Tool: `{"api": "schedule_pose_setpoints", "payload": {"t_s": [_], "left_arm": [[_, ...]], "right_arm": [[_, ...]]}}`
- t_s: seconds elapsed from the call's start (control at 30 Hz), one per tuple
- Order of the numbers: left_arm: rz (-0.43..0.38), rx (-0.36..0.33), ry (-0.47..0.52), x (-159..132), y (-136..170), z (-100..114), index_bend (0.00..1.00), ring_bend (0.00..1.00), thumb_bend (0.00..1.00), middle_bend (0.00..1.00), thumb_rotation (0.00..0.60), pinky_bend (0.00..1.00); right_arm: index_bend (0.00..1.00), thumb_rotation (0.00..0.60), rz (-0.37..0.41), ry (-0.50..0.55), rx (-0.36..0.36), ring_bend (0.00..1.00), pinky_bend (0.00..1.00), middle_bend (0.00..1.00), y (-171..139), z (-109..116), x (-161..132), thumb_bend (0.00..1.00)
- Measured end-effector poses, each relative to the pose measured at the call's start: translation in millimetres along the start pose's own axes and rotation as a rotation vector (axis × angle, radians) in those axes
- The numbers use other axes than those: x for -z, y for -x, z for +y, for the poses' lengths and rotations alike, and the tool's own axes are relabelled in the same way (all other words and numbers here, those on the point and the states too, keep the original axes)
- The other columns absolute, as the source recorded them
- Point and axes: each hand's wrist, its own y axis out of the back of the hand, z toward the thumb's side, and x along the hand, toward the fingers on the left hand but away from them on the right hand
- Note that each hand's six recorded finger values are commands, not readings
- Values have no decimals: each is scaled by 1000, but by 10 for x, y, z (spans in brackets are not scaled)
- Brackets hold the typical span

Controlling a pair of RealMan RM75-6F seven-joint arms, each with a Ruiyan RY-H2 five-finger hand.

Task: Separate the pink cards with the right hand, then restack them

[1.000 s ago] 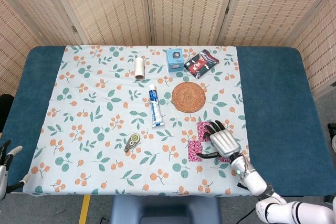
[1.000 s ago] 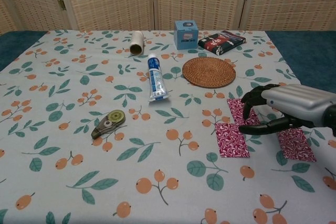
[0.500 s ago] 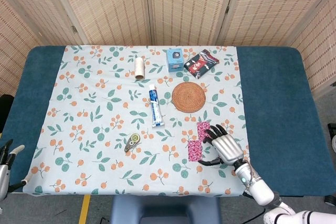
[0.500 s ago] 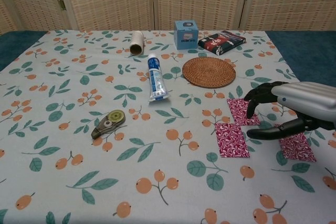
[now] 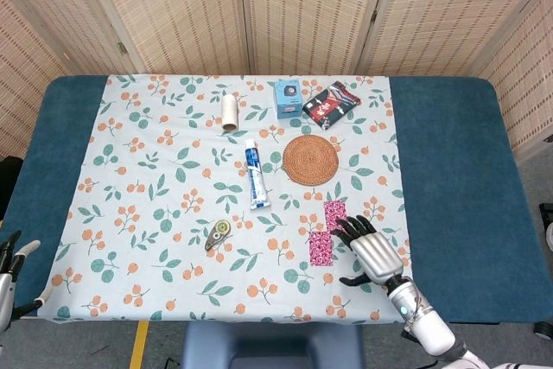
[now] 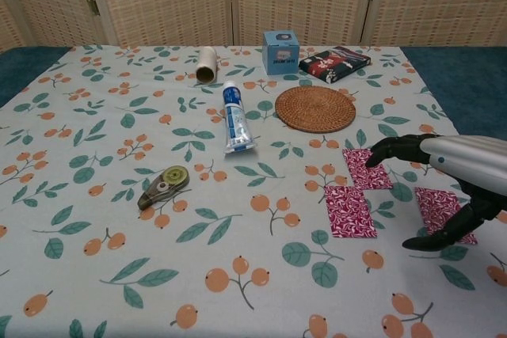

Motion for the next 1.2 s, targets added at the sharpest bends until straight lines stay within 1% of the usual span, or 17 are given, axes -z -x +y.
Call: {"api": "schedule_pose_setpoints", "payload": {"t_s": [0.23, 0.37, 0.57, 0.9, 1.2], "left_arm": [[-16, -3, 6, -28, -9, 15, 223, 117, 257, 63, 600, 0], [-30, -1, 10, -58, -14, 5, 223, 117, 257, 63, 600, 0], [-28, -5, 16, -34, 7, 9, 223, 117, 257, 63, 600, 0], [-20, -3, 19, -5, 31, -5, 223, 117, 257, 63, 600, 0], [-20, -3, 18, 0, 22, -3, 223, 117, 257, 63, 600, 0]], "right_arm": [[139, 483, -55, 15, -16, 0, 0, 27, 11, -10, -11, 179], [128, 483, -86, 33, -37, 0, 0, 24, 36, -5, -58, 180], [125, 483, -119, 7, -76, 0, 0, 24, 90, -9, -132, 180], [124, 483, -116, -71, -106, 0, 0, 24, 252, -10, -217, 179], [124, 483, -113, -87, -135, 0, 0, 24, 399, -64, -295, 179]]}}
